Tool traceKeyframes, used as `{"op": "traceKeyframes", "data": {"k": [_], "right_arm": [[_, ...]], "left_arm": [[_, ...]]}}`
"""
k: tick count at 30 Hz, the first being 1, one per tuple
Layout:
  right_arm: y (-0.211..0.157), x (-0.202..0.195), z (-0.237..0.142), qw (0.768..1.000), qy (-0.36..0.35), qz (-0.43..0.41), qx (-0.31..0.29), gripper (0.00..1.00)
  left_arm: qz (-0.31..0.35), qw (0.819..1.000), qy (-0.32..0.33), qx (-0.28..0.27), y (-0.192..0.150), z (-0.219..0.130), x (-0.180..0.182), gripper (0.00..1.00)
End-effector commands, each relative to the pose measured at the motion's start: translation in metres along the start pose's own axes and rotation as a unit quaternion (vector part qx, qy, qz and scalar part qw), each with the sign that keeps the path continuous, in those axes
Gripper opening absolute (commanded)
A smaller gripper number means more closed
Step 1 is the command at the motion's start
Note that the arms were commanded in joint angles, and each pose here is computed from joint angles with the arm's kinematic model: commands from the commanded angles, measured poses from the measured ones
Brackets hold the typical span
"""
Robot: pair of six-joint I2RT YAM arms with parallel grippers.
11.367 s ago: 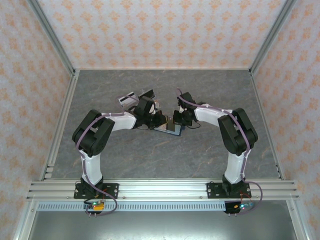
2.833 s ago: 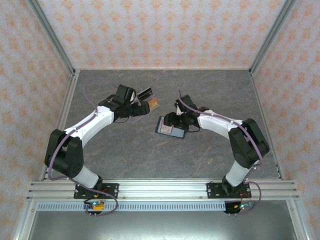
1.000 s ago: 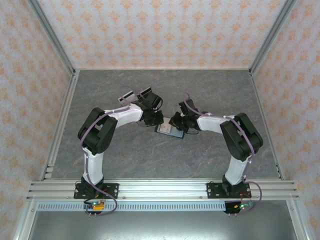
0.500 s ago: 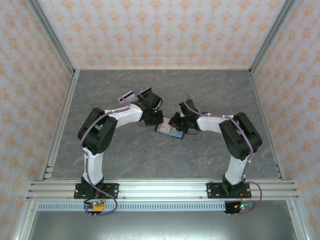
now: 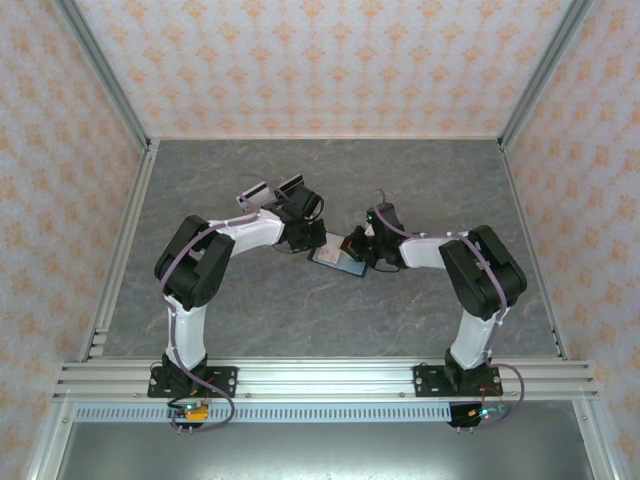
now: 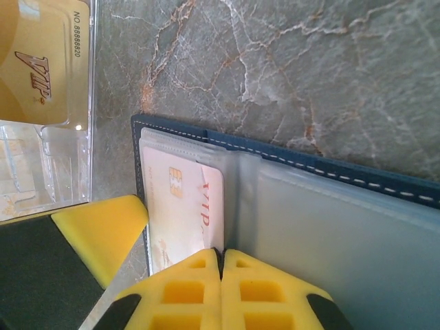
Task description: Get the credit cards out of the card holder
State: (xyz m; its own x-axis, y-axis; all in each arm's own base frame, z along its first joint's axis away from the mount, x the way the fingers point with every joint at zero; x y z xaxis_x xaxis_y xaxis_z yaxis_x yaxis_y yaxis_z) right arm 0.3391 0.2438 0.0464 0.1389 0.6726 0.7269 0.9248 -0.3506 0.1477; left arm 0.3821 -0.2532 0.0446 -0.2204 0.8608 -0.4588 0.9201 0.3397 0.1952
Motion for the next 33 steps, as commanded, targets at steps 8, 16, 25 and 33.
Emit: {"op": "traceKeyframes", "data": {"k": [8, 16, 25, 33], "right_arm": [[-0.001, -0.007, -0.017, 0.999, -0.027, -0.039, -0.009, 0.00], [-0.002, -0.019, -0.021, 0.998, -0.046, -0.035, -0.007, 0.00], [-0.002, -0.018, -0.019, 0.998, -0.044, -0.037, -0.001, 0.00], [-0.002, -0.017, -0.014, 0.999, -0.027, -0.021, 0.005, 0.00]], "left_arm": [[0.007, 0.998, 0.054, 0.017, -0.013, 0.000, 0.025, 0.15], [0.017, 0.999, 0.042, 0.017, -0.009, -0.008, 0.015, 0.14], [0.044, 0.999, -0.020, 0.020, -0.008, -0.025, -0.013, 0.13], [0.079, 0.995, -0.017, 0.053, -0.016, -0.016, -0.019, 0.10]]}}
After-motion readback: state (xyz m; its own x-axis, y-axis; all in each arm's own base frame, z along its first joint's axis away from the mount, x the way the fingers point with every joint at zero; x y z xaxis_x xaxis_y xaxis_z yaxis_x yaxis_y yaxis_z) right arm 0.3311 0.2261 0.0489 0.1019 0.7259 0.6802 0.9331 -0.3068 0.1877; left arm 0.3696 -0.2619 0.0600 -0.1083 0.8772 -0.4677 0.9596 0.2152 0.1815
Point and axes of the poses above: each hand's point on the last joint's axis, 136 mm out from that joint toward the fingers, its own z axis out along the fingers, its own x axis along the line the jaws close on, y = z × x, the point moved 2 cm from there along -z, back along the fingers, and after that the axes turned 6 degrees about -z, right-handed, at the moved point
